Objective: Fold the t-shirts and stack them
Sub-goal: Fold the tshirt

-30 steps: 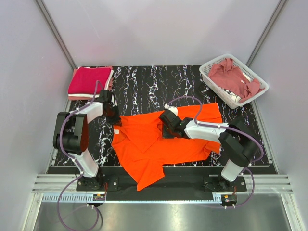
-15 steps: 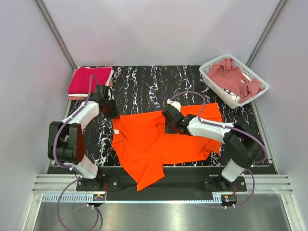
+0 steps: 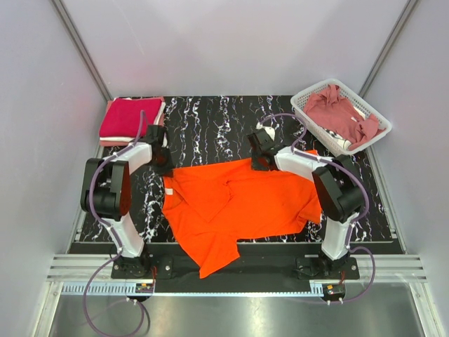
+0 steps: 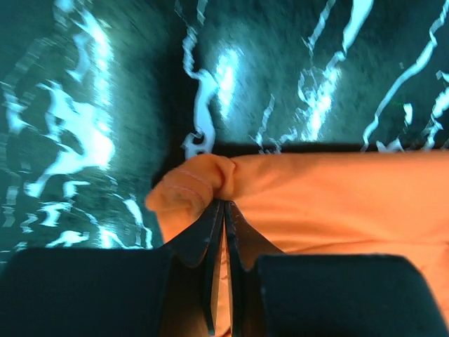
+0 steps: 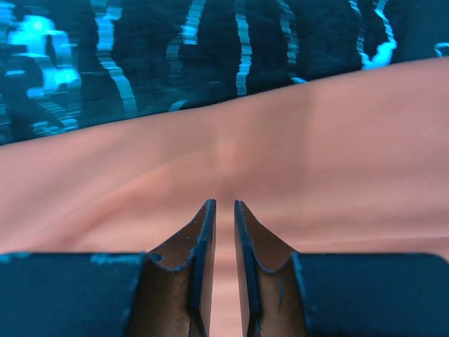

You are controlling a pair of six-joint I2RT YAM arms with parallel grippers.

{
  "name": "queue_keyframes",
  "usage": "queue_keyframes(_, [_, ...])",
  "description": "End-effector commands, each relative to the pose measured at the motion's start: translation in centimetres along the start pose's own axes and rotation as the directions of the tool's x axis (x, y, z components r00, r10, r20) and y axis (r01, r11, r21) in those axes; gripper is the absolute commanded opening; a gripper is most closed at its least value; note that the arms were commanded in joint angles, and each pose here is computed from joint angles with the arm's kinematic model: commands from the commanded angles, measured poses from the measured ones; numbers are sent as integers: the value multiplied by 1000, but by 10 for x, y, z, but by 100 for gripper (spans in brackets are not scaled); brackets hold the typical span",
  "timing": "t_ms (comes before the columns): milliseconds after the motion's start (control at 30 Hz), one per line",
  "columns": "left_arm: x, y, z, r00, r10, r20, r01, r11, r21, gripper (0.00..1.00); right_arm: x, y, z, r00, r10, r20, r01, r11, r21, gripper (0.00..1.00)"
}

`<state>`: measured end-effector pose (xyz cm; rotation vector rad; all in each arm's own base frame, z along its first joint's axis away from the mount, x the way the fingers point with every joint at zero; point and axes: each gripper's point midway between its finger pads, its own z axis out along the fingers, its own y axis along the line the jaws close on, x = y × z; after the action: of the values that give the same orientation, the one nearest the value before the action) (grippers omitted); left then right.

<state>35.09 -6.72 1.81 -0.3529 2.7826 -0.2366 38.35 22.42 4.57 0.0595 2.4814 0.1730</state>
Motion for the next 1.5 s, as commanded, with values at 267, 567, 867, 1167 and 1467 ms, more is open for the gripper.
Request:
queue_keyframes(267, [-36,26,6,997,17,81,-3,985,-173,8,15,-51,21,993,44,-108,-32,994,107,22])
queue_keyframes(567, [-90,-3,8,986,41,162,-18,991,-136,8,11,-75,18,991,92,-96,-75,984,161,21])
queue_keyframes(867, [-132,-26,21,978,72,196,-57,995,-82,9,2,-87,11,994,90,-61,-77,978,193,22])
queue_keyframes(1167, [-162,-39,-38,945,116,305,-92,991,-93,8,-5,-79,0,994,98,-46,-90,984,154,22])
queue_keyframes(1467, [-113,-102,-76,929,193,316,-231,969,89,8,3,-82,-9,995,87,-55,-79,987,137,22])
